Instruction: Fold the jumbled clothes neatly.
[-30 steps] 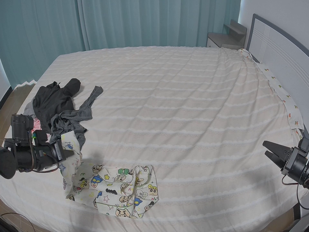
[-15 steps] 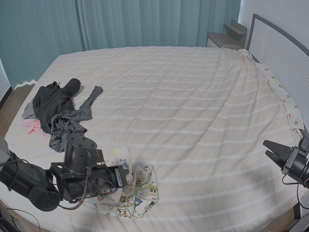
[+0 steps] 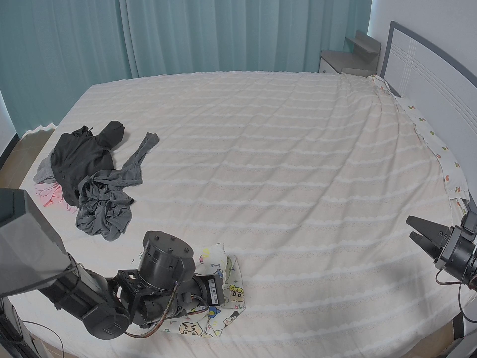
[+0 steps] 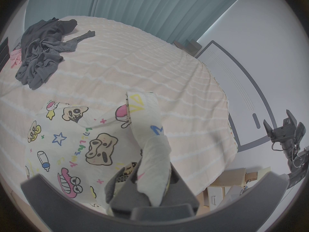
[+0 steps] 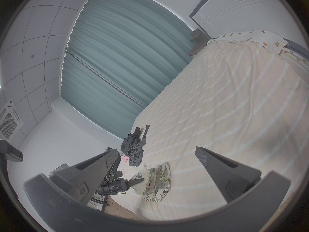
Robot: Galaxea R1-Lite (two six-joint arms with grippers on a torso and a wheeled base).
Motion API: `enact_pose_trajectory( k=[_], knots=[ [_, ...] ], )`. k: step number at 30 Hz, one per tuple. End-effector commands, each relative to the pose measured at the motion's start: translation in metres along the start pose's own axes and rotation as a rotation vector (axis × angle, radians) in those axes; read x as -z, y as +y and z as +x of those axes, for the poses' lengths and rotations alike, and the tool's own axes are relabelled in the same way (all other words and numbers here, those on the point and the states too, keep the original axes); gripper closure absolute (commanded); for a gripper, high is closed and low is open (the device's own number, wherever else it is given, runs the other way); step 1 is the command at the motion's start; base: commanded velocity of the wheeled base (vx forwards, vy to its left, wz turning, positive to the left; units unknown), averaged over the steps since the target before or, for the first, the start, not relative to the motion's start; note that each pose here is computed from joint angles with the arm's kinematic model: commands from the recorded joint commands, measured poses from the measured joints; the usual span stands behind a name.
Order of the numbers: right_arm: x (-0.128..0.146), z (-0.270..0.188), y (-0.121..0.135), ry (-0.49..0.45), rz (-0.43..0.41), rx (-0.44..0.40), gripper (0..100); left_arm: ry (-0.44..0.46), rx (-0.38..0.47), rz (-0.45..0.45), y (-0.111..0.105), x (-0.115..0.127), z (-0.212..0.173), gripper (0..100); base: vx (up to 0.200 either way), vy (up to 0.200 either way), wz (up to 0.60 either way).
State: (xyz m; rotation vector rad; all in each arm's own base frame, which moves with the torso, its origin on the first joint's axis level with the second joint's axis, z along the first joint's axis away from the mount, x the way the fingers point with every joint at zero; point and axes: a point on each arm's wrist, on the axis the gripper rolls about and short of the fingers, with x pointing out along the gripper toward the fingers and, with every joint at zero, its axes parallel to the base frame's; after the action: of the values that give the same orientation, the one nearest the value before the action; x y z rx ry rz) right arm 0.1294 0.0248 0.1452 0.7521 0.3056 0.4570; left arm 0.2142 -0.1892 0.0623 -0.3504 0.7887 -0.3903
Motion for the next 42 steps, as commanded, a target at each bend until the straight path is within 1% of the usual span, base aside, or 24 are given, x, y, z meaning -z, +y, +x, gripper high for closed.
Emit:
enact_pose_trajectory(
  k=[1, 2, 3, 10, 14, 16, 19, 21, 24, 26, 27, 28, 29, 32, 35, 36, 39, 42],
  knots=[
    [0.0, 0.0, 0.0, 0.0, 0.0, -0.001, 0, 0.024, -0.017, 0.005, 0.003, 0.006, 0.01, 100, 0.0, 0.0, 0.0],
    [0.0, 0.0, 0.0, 0.0, 0.0, -0.001, 0, 0.026, -0.017, 0.003, 0.003, 0.007, 0.01, 100, 0.0, 0.0, 0.0],
    [0.0, 0.0, 0.0, 0.0, 0.0, -0.001, 0, 0.025, -0.016, 0.003, 0.003, 0.006, 0.01, 0, 0.0, 0.0, 0.0],
    [0.0, 0.0, 0.0, 0.0, 0.0, -0.001, 0, 0.02, -0.019, 0.001, 0.004, 0.005, 0.01, 0, 0.0, 0.0, 0.0],
    [0.0, 0.0, 0.0, 0.0, 0.0, -0.001, 0, -0.008, -0.032, -0.004, 0.004, 0.002, 0.009, 0, 0.0, 0.0, 0.0],
    [0.0, 0.0, 0.0, 0.003, 0.001, 0.0, 0, -0.065, -0.024, -0.016, 0.002, -0.009, -0.003, 0, 0.0, 0.0, 0.0],
    [0.003, 0.001, -0.001, 0.02, 0.004, -0.001, 0, -0.127, 0.003, -0.043, 0.003, -0.022, -0.025, 0, 0.0, 0.0, 0.0],
    [0.005, 0.002, -0.001, 0.033, 0.006, -0.004, 0, -0.145, 0.004, -0.067, 0.007, -0.023, -0.037, 0, 0.0, 0.0, 0.0],
    [0.012, 0.004, 0.0, 0.086, 0.013, -0.021, 0, -0.156, 0.018, -0.142, 0.019, -0.016, -0.064, 0, 0.0, 0.0, 0.0],
    [0.018, 0.006, 0.002, 0.132, 0.021, -0.042, 0, -0.134, 0.033, -0.185, 0.03, -0.008, -0.079, 0, 0.0, 0.0, 0.0],
    [0.019, 0.006, 0.003, 0.137, 0.021, -0.045, 0, -0.131, 0.036, -0.186, 0.03, -0.007, -0.08, 0, 0.0, 0.0, 0.0],
    [0.03, 0.009, 0.004, 0.213, 0.024, -0.066, 0, -0.122, 0.047, -0.216, 0.039, -0.001, -0.092, 0, 0.0, 0.0, 0.0],
    [0.037, 0.012, 0.005, 0.264, 0.027, -0.075, 0, -0.121, 0.047, -0.234, 0.044, 0.001, -0.097, 0, 0.0, 0.0, 0.0],
    [0.048, 0.026, 0.005, 0.357, 0.038, -0.065, 0, -0.121, 0.028, -0.263, 0.055, 0.006, -0.105, 0, 0.0, 0.0, 0.0],
    [0.048, 0.05, 0.004, 0.393, 0.044, -0.044, 0, -0.093, 0.016, -0.266, 0.06, 0.014, -0.107, 0, 0.0, 0.0, 0.0],
    [0.048, 0.051, 0.004, 0.396, 0.045, -0.041, 0, -0.092, 0.015, -0.267, 0.061, 0.014, -0.107, 0, 0.0, 0.0, 0.0],
    [0.063, 0.081, 0.001, 0.496, 0.049, -0.017, 0, -0.084, 0.028, -0.267, 0.06, 0.016, -0.108, 0, 0.0, 0.0, 0.0],
    [0.081, 0.105, 0.001, 0.577, 0.046, -0.008, 0, -0.075, 0.027, -0.31, 0.06, 0.017, -0.107, 0, -0.2, 0.0, 0.0]
  ],
)
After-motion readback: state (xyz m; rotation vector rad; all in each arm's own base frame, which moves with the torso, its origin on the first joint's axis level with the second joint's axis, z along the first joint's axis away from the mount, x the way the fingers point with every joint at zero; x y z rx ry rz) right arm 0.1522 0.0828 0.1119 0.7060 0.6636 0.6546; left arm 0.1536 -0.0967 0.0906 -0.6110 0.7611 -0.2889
